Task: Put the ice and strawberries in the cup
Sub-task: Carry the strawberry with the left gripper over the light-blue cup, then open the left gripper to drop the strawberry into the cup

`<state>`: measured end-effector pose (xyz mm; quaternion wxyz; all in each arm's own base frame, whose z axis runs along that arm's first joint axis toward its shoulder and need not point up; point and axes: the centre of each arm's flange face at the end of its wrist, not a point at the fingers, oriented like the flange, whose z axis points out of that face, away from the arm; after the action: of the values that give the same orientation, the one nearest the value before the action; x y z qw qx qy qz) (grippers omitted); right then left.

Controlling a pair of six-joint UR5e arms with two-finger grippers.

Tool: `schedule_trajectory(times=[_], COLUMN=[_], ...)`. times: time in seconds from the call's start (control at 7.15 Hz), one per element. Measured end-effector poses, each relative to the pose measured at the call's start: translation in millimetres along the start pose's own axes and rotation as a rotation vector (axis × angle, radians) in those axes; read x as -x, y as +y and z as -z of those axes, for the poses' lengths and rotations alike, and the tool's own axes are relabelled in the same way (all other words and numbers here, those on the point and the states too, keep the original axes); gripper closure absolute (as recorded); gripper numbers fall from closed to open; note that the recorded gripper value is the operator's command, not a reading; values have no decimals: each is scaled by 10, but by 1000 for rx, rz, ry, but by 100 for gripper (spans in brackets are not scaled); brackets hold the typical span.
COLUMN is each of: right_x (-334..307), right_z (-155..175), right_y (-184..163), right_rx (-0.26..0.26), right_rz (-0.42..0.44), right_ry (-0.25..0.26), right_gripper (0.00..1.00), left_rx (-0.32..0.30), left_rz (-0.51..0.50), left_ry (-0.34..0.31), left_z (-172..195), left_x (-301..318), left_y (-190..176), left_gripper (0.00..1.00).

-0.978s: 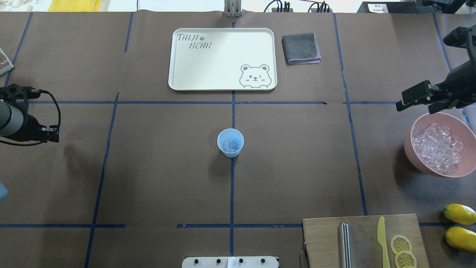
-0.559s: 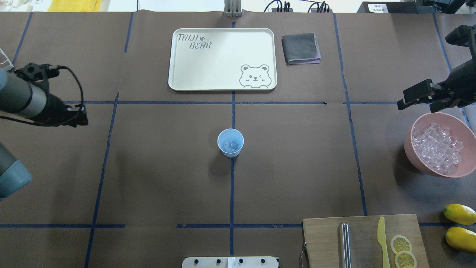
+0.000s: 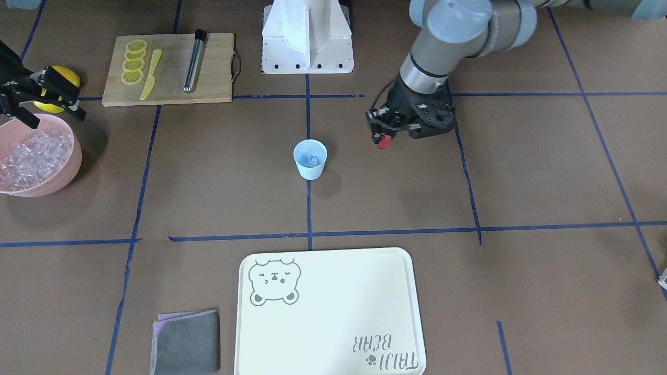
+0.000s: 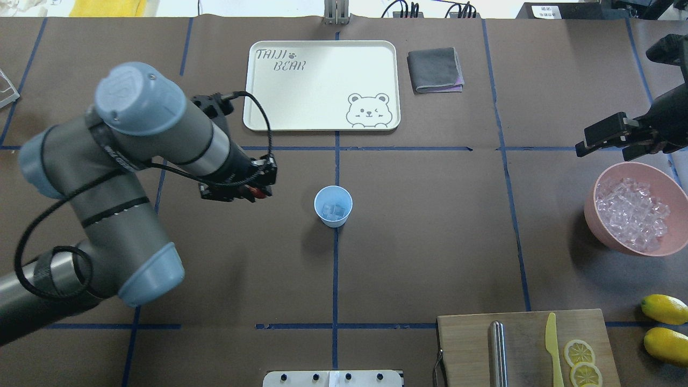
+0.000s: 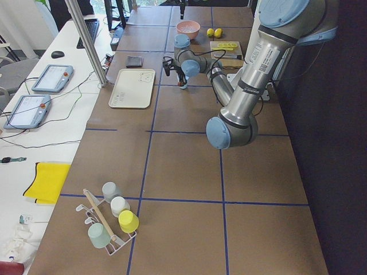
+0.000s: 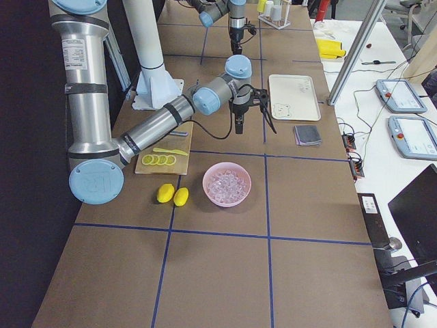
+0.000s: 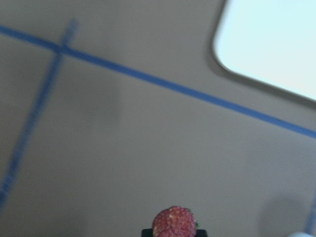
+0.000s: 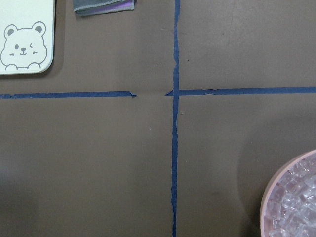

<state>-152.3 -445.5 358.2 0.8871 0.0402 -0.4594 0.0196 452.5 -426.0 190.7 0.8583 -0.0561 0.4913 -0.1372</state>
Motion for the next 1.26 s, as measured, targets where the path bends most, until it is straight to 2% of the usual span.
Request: schedule_trajectory(times=[0.14, 0.28, 0.56, 0.84, 0.98, 1.12, 1.26], right_x=[-4, -5, -6, -1, 1, 1, -2], right_z=[0, 2, 5, 10, 12, 12, 10], right_y=[0, 1, 6, 7, 8, 9, 10], right_rx=[-1, -1, -1, -2, -2, -2, -1], right_rz=[-1, -1, -1, 1, 1, 1, 0], right_ry=[1, 1, 1, 0, 0, -1, 0], right_gripper=[0, 0, 0, 0, 0, 0, 0], left_rx=[12, 15, 6, -28, -35, -38, -39], left_rz=[-17, -30, -50, -59, -61, -62, -62], left_ry=[18, 27, 59, 79, 82, 84, 84], left_z=[-110, -213, -401, -433, -435, -434, -436], left_x=[-315, -510, -730, -812, -822, -824, -820], left_y=[265, 381, 378, 339, 332, 330, 329], left_gripper=[94, 94, 90, 69, 30, 24, 24])
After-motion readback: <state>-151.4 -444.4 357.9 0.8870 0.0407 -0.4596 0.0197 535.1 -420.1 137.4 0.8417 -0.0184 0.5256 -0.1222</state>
